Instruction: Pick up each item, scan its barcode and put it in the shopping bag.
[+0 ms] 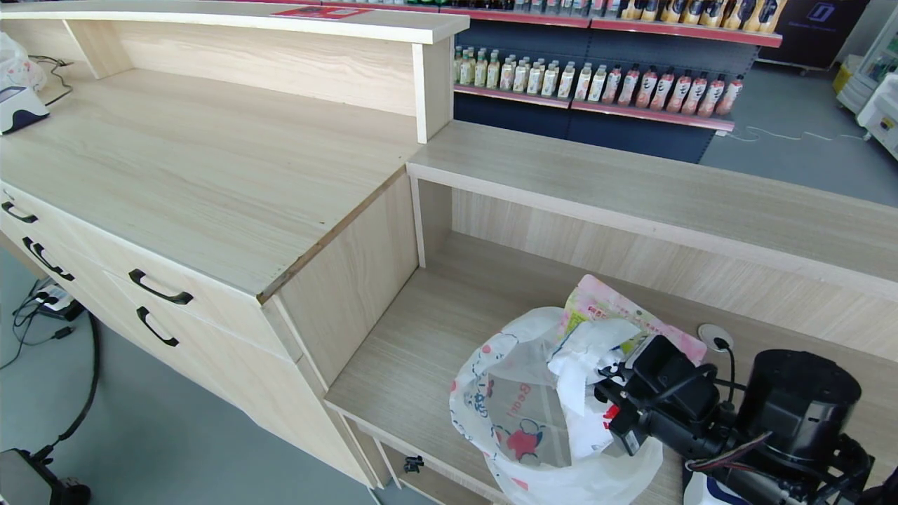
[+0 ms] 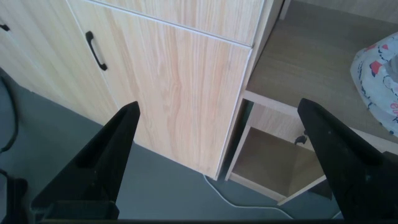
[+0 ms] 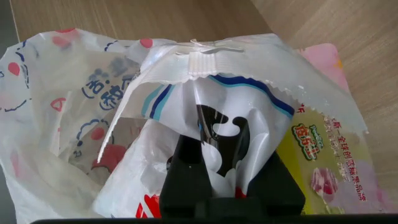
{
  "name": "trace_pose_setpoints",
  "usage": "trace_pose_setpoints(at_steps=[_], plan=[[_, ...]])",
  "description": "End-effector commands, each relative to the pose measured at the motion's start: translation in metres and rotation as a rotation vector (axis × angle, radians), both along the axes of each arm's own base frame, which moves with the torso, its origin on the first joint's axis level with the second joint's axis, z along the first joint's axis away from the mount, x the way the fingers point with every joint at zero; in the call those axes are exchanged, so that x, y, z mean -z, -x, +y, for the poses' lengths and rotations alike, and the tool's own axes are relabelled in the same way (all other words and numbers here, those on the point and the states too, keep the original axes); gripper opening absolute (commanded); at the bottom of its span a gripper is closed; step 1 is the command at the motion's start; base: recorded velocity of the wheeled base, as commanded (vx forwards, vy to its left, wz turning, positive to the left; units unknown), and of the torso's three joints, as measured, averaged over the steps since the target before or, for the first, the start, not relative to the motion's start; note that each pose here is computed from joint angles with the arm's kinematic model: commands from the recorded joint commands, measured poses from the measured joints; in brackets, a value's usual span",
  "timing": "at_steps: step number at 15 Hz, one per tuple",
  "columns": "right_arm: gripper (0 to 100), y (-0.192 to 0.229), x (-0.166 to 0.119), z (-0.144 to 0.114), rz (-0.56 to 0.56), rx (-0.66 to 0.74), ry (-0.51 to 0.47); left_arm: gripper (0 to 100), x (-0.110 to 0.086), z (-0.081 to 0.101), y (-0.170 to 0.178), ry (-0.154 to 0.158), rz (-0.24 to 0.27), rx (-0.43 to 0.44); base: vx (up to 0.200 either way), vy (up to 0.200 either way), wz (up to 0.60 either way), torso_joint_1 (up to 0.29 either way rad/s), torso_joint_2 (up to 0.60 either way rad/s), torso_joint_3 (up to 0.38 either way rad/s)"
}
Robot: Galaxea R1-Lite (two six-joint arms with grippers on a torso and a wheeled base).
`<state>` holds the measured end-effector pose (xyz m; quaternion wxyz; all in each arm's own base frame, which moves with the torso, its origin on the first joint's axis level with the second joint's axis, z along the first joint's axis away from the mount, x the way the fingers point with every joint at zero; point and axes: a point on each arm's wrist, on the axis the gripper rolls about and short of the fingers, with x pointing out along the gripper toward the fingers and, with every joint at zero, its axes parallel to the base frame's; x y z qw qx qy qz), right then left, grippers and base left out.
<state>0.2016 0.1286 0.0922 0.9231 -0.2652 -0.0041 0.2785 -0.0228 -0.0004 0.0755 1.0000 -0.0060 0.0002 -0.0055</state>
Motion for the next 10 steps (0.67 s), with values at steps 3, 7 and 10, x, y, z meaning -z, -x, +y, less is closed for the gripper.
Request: trace_pose_setpoints(at_steps=[3, 7, 10], plan=[[0, 0.0059, 0.0143, -0.0019, 0.065, -0.007, 0.042, 100, 0.0, 0.0, 0.0, 0.0, 0.0, 0.0, 0.0, 0.0, 0.0, 0.0, 0.0, 0.0], [0, 0.0056, 0.0149, -0.0026, 0.068, -0.003, 0.042, 100, 0.0, 0.0, 0.0, 0.0, 0.0, 0.0, 0.0, 0.0, 0.0, 0.0, 0.0, 0.0], [0, 0.0046, 0.0181, -0.0023, 0.081, -0.001, 0.047, 100, 0.0, 0.0, 0.0, 0.0, 0.0, 0.0, 0.0, 0.0, 0.0, 0.0, 0.0, 0.0]])
